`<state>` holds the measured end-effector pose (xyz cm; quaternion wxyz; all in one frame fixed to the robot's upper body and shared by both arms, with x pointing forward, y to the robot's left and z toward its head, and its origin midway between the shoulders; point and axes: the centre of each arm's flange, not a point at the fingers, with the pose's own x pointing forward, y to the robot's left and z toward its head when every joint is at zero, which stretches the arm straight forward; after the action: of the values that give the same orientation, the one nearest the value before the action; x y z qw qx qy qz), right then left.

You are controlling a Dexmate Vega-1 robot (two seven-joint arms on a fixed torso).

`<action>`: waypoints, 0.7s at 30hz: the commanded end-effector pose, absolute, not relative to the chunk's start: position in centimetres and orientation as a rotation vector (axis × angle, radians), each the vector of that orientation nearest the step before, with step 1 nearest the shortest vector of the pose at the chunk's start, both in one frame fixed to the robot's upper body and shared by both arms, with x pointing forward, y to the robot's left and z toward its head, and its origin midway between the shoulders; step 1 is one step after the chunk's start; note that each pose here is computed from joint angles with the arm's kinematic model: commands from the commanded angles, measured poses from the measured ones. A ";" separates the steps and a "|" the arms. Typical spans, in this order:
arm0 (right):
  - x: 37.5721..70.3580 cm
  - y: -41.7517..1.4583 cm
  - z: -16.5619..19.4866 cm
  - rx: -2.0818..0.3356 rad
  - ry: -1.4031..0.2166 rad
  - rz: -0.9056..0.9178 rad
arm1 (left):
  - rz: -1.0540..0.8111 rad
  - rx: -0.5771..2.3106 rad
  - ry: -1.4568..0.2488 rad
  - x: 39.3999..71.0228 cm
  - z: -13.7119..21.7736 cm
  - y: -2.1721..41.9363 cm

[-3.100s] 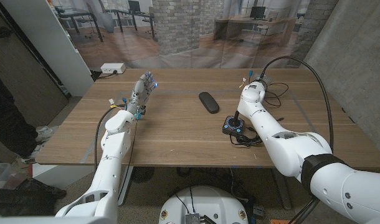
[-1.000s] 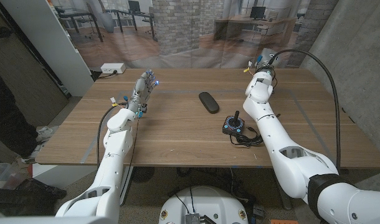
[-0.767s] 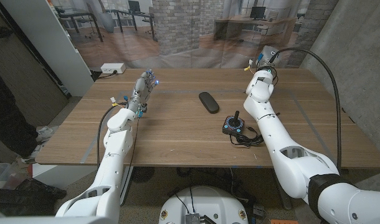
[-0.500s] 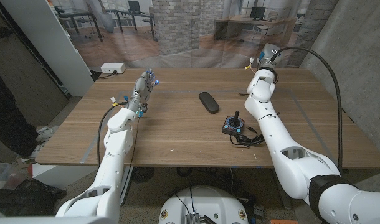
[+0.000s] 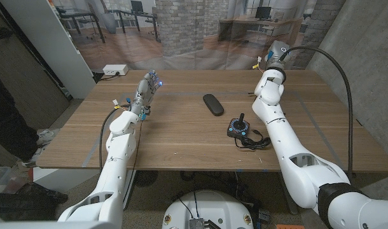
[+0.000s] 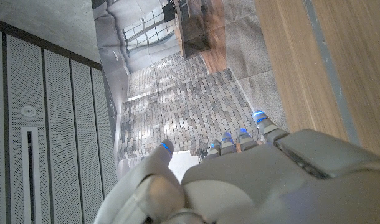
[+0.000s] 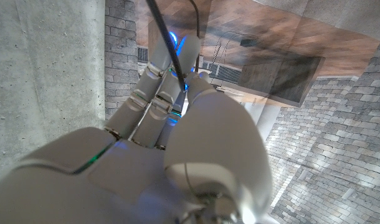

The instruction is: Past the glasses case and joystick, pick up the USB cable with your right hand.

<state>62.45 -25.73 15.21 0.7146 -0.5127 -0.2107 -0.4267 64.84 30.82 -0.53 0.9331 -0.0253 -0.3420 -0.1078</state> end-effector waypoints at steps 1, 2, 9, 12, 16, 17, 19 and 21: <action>60.6 -26.1 15.7 -1.124 -0.506 -0.976 | -0.230 -0.052 -0.700 64.3 -1.0 31.0; 60.4 -26.2 15.8 -1.122 -0.507 -0.976 | -0.229 -0.051 -0.700 64.3 -1.0 31.0; 59.4 -26.1 16.1 -1.122 -0.521 -0.986 | -0.236 -0.053 -0.697 64.0 -1.4 31.2; 59.1 -26.0 16.2 -1.125 -0.526 -0.991 | -0.239 -0.057 -0.694 63.9 -1.7 31.3; 58.6 -25.8 16.4 -1.125 -0.533 -1.000 | -0.240 -0.059 -0.691 63.8 -2.0 31.6; 58.5 -25.7 16.5 -1.123 -0.535 -1.001 | -0.241 -0.060 -0.690 63.8 -2.0 31.7; 58.3 -25.6 16.5 -1.124 -0.541 -1.006 | -0.243 -0.058 -0.691 63.7 -2.1 31.8; 58.2 -25.4 16.6 -1.127 -0.544 -1.009 | -0.244 -0.059 -0.693 63.6 -2.1 32.1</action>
<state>59.38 -25.84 16.21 0.7032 -0.5033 -0.2375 -0.4425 64.07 31.15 -1.42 0.9326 -0.0281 -0.3403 -0.1171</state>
